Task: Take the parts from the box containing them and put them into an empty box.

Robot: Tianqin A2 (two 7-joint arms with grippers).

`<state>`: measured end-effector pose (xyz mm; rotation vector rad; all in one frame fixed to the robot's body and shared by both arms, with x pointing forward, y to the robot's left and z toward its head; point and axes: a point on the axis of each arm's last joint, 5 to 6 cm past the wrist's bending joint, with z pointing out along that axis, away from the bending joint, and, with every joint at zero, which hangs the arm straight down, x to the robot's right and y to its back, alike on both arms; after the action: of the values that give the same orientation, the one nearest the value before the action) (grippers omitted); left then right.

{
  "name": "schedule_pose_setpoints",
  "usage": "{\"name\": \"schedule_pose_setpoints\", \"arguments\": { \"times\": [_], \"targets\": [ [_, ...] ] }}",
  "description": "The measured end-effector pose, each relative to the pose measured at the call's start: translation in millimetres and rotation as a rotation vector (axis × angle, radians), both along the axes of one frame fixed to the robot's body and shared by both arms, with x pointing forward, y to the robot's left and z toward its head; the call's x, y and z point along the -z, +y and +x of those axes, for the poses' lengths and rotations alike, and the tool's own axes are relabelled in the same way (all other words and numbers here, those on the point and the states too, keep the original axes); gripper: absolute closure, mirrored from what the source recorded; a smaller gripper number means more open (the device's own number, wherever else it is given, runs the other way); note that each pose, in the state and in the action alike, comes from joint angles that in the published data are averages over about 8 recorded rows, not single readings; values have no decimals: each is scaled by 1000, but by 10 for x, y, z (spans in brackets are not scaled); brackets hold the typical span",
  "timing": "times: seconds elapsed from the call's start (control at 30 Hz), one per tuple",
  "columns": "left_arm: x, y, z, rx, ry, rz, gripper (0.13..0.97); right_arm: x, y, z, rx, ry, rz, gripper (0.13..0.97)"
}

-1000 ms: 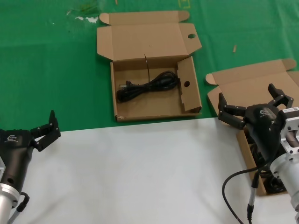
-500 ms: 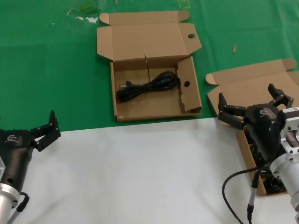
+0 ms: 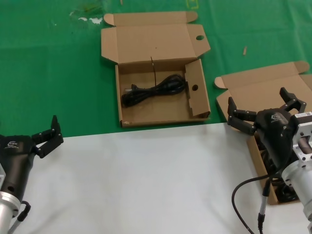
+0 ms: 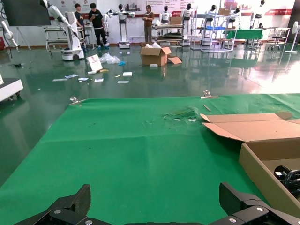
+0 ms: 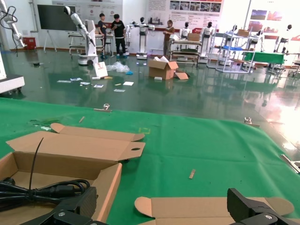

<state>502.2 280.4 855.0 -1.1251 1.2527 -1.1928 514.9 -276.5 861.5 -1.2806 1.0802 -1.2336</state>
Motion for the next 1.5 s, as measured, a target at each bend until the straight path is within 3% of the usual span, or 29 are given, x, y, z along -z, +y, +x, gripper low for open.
{"name": "schedule_pose_setpoints", "arguments": {
  "times": [1.5],
  "targets": [
    [0, 0, 0, 0, 0, 0, 132, 0, 0, 0, 0, 0, 0, 130]
  ]
}}
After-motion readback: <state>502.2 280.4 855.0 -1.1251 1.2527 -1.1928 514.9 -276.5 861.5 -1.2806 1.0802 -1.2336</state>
